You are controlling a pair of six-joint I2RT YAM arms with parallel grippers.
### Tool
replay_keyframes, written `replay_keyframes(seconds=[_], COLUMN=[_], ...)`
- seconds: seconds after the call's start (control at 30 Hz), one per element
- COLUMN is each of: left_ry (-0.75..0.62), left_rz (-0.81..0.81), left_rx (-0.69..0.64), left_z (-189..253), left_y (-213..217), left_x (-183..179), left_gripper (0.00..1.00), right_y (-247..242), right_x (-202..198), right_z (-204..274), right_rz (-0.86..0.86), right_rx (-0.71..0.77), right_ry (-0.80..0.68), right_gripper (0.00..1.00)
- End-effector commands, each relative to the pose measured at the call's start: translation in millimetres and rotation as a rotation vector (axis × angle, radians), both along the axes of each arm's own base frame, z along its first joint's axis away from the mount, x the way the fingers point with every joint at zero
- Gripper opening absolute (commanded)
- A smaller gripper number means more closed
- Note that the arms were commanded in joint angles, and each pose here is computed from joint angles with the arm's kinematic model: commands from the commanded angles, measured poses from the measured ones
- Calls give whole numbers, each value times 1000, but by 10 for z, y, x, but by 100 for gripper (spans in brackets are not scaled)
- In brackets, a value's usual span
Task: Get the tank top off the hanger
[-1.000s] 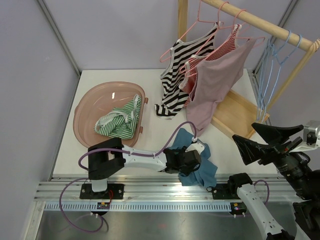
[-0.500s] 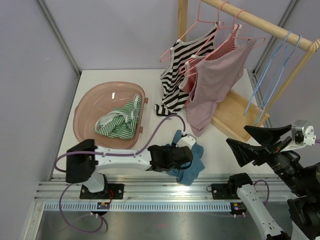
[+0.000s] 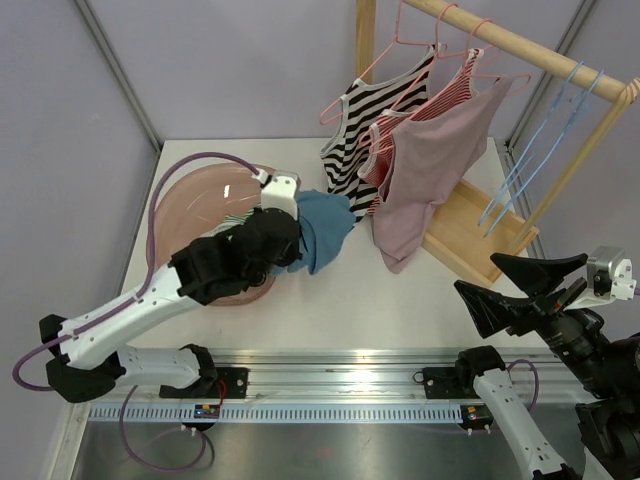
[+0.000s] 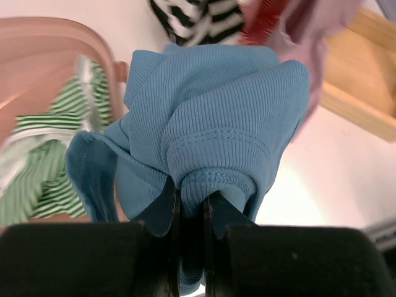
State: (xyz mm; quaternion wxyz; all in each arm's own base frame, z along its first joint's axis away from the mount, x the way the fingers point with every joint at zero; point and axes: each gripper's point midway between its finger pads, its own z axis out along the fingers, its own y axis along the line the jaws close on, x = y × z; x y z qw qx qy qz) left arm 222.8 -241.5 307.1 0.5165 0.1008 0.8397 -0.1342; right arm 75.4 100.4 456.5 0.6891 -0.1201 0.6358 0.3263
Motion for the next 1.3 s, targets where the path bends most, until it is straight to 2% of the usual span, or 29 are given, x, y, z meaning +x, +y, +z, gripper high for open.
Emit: replay_keyframes(seconds=[0.0,0.13,0.3,0.37,0.4,0.43,0.53,0.57,0.6,0.63,0.73,0.77,0.83,0.97,1.03,1.13,1.27], left_ry=[-73,-107,-144,-121,-88,-58,12,51,79,99,150,159,178,177,169,150,97], left_rz=[113,237,401,460,422,482,493,486,491,484,454,440,412,364,320,247,138], left_rx=[-6,-31,-6,8,-8,-4,-38,-34,-45,-48,-83,-90,-105,-131,-153,-170,-141], left_z=[452,742,885,789,714,621,366,222,150,93,-57,-85,-135,-125,-116,-209,-345], left_y=[446,949,1541,1775,1743,1942,2097,2106,2160,2166,2158,2142,2092,2007,1929,1770,1539], left_x=[145,257,418,586,652,795,1032,1124,1163,1200,1278,1286,1273,1140,970,680,301], left_gripper=[0,0,0,0,0,0,0,3,11,33,73,85,99,99,99,99,99], right_y=[-6,-8,20,50,65,88,122,118,102,69,1,-23,-59,-50,16,195,395], right_x=[-34,-56,-66,-75,-48,-41,20,58,80,109,202,193,332,521,531,675,1108], right_z=[99,115,132,160,137,153,186,231,264,302,469,550,607,811,998,1089,1162], right_rz=[2,4,20,40,46,59,72,63,51,25,-27,-39,-78,-91,-40,51,106], right_rx=[-6,0,28,46,49,60,83,92,100,117,159,173,201,240,307,331,333], right_ry=[-54,-60,-58,-60,-51,-49,-36,-29,-23,-18,-14,-26,-5,-36,-76,-33,68], right_gripper=[99,99,99,100,99,99,99,100,100,100,100,100,100,99,99,99,100])
